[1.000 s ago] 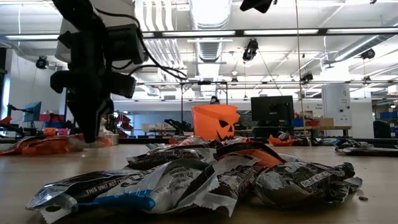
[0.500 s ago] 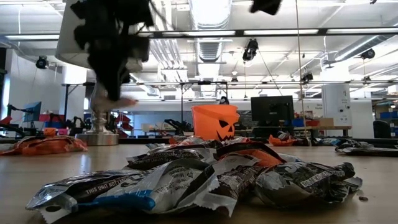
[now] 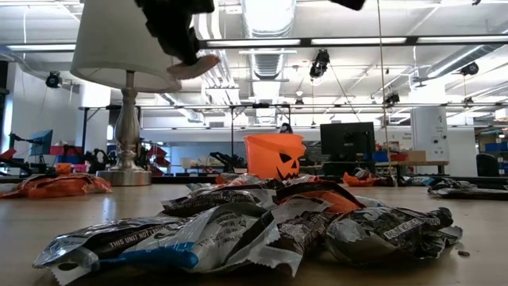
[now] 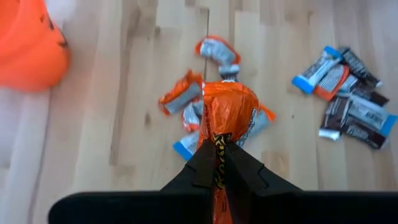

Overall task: Organize candy in baskets
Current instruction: Put the orange chocolate into the orange bucket

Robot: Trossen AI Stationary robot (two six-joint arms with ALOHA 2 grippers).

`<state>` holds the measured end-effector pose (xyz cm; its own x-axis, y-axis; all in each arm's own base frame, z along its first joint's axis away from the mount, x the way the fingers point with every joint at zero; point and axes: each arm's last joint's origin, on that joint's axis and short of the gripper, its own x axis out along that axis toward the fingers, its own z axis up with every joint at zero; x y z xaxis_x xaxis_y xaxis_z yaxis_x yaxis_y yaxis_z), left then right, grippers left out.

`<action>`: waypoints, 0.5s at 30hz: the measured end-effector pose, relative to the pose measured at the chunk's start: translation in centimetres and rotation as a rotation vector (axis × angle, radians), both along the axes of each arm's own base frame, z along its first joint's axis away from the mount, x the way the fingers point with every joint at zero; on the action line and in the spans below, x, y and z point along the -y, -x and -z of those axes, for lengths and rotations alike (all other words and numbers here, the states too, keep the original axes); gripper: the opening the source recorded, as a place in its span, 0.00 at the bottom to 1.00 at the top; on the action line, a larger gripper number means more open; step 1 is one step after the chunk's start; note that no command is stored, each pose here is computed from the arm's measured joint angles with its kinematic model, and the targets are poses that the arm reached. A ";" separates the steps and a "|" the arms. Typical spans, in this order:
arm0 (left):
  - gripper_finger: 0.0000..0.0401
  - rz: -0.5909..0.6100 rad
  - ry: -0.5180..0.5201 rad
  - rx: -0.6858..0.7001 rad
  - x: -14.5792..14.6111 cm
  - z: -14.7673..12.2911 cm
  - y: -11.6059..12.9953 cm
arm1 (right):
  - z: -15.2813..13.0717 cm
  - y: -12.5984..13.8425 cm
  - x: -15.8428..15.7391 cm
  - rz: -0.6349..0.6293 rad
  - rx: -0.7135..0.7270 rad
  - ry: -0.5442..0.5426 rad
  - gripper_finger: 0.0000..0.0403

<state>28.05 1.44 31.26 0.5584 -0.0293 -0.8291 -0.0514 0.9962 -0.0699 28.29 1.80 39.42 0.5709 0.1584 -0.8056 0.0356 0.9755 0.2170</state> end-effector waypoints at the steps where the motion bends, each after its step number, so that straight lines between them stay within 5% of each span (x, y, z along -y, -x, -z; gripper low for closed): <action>1: 0.00 0.000 -0.001 0.011 0.0 -0.3 -0.1 | 0.0 -0.3 0.0 -0.008 0.017 0.006 0.34; 15: 0.00 -0.045 -0.150 0.140 -0.5 -2.0 -0.9 | 0.0 -5.5 0.0 0.111 0.296 -0.054 0.34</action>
<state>28.99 1.90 33.23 0.6662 0.1163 -0.7367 -0.0967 0.9929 0.0694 33.82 1.84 39.37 0.7953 0.1199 -0.5943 0.0688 0.9561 0.2849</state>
